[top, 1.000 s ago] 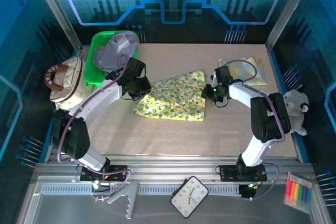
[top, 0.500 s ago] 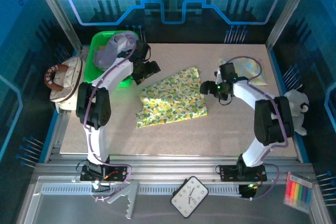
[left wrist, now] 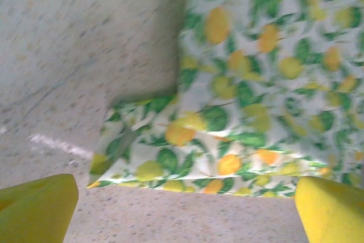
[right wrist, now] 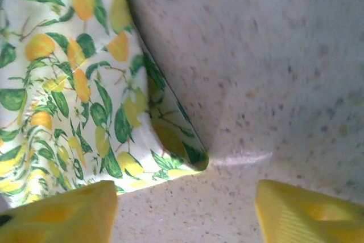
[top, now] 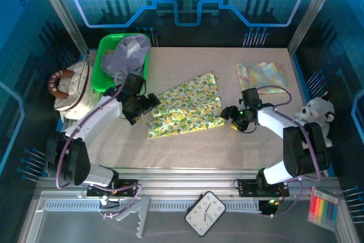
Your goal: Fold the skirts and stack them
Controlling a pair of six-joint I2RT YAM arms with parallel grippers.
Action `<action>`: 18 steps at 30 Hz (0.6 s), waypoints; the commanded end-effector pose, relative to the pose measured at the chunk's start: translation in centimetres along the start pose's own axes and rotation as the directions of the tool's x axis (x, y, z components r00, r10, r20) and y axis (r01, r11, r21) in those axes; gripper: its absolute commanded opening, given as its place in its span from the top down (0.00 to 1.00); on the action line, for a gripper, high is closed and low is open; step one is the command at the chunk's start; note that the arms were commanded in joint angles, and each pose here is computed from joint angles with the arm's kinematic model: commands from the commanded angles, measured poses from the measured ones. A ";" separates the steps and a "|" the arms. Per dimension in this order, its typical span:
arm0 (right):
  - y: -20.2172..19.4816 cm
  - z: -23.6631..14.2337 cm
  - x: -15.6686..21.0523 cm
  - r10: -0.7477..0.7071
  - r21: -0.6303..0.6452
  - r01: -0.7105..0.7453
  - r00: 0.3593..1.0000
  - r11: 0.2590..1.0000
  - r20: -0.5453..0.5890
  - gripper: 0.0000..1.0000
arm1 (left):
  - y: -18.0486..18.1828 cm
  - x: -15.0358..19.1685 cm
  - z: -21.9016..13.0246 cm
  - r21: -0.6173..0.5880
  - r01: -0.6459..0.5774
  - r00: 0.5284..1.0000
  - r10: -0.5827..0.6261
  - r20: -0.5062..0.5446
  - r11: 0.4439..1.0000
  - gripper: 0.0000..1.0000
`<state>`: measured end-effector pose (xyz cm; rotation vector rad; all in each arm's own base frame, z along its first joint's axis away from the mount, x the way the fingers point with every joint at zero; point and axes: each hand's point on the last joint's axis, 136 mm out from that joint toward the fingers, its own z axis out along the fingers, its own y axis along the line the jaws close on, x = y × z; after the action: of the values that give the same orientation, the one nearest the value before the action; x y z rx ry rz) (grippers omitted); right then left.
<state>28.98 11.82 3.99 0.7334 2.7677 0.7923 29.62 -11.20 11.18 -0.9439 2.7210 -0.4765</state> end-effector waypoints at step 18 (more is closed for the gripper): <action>1.3 0.9 0.9 0.111 -0.089 -0.110 0.994 0.990 0.002 0.62 | 6.2 7.7 3.7 0.029 0.212 0.960 -0.202 -0.194 0.977 0.50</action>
<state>28.94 13.21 3.98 0.8811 2.6849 0.9120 20.75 -11.21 4.85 -1.2936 2.7575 -0.6323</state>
